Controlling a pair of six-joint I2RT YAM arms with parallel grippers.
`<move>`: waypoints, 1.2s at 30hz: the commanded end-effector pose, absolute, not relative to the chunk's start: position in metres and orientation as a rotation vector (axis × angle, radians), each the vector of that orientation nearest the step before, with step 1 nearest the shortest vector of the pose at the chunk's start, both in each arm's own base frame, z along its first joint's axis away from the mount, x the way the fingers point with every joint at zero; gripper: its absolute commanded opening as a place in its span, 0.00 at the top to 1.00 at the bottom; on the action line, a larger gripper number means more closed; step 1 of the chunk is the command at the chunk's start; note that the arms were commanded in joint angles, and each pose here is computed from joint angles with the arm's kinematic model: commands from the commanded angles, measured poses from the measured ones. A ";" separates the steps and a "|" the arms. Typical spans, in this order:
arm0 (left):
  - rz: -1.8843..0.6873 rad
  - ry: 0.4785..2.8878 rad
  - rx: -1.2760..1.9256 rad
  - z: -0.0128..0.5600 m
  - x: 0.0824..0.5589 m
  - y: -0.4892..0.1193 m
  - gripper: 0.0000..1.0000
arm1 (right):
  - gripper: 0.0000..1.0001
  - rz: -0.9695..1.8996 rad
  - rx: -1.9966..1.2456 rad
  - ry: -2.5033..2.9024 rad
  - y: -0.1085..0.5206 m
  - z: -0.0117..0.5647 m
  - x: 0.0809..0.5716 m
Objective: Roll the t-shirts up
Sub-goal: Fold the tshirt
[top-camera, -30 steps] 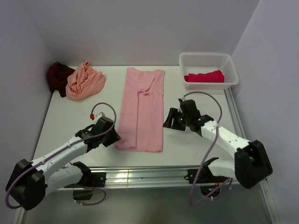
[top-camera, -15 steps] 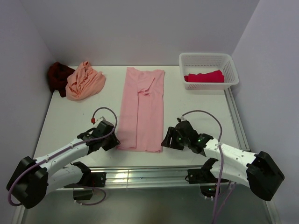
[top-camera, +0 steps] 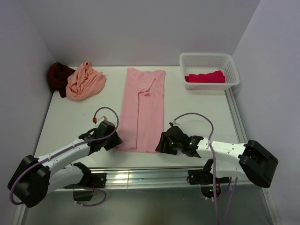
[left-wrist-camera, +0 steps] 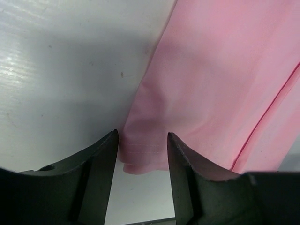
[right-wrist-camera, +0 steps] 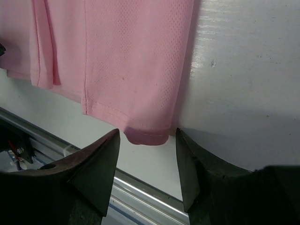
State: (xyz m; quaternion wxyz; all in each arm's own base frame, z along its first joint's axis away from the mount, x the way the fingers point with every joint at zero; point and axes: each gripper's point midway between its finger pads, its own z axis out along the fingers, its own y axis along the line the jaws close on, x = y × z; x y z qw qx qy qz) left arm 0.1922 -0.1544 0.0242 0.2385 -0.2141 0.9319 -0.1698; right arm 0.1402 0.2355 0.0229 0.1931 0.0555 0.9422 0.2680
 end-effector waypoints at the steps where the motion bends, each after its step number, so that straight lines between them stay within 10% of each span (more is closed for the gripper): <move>1: -0.458 2.543 -0.548 0.023 0.199 -0.158 0.49 | 0.42 0.728 0.195 2.611 0.237 0.024 0.148; 17: -0.502 2.613 -0.496 0.013 0.178 -0.158 0.80 | 0.98 0.663 0.181 2.609 0.230 0.023 0.151; 36: -0.724 2.647 -0.440 0.010 0.152 -0.175 0.86 | 1.00 0.672 0.132 2.600 0.222 0.034 0.144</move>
